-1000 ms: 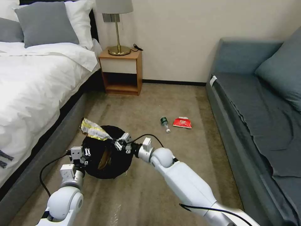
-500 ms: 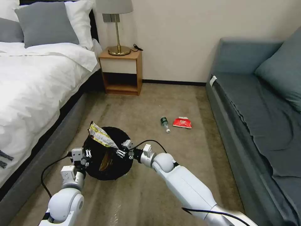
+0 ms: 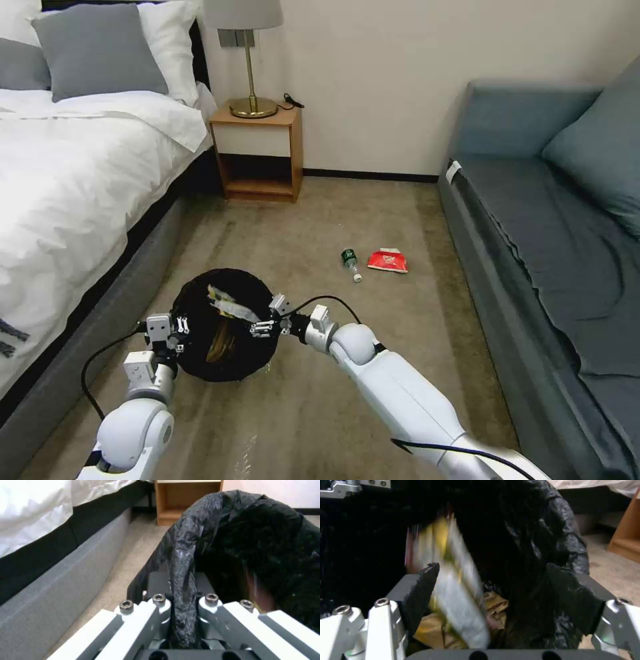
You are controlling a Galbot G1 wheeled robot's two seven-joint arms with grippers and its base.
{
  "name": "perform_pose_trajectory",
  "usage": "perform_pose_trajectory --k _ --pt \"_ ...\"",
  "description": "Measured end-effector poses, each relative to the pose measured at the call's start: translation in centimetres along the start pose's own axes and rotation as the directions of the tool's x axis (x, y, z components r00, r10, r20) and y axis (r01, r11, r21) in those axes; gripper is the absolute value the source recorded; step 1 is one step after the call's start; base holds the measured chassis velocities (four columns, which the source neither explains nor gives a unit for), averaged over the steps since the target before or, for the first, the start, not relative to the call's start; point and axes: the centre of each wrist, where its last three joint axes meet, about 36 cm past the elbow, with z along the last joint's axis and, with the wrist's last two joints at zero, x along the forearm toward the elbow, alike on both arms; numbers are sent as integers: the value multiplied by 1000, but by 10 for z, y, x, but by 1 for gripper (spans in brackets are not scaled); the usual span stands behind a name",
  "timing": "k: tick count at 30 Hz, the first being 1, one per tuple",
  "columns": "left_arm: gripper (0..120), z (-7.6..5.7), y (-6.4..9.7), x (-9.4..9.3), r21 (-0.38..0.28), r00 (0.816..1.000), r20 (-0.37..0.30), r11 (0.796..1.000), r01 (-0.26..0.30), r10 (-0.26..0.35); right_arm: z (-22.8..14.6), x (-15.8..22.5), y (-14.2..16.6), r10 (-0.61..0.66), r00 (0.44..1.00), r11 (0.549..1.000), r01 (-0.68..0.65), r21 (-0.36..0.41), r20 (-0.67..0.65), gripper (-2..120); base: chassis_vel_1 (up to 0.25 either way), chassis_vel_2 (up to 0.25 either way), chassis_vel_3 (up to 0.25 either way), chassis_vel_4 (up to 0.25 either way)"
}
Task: Pick up the trash bin, then pick up the garbage on the floor and place it into the trash bin.
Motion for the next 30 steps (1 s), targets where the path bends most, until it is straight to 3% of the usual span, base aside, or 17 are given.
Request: perform_pose_trajectory --k 6,11,14,22,30 --pt "4 2 1 0 0 1000 -1 1000 2 -2 3 3 3 2 1000 1000 -3 6 29 95 0 0 0 0" --pt "4 4 4 -2 -6 1000 5 1000 9 -9 8 0 3 95 992 995 -98 23 81 100 0 0 0 0" --pt "4 7 7 -2 -10 1000 6 1000 14 -14 7 -6 -3 231 968 973 -230 -19 93 100 0 0 0 0" --pt "4 6 9 -3 -11 1000 9 1000 17 -17 4 4 -25 375 923 927 -374 -36 89 100 0 0 0 0" --pt "4 3 14 -6 -13 1000 15 1000 20 -20 29 32 -56 518 856 855 -517 -29 5 100 0 0 0 0"
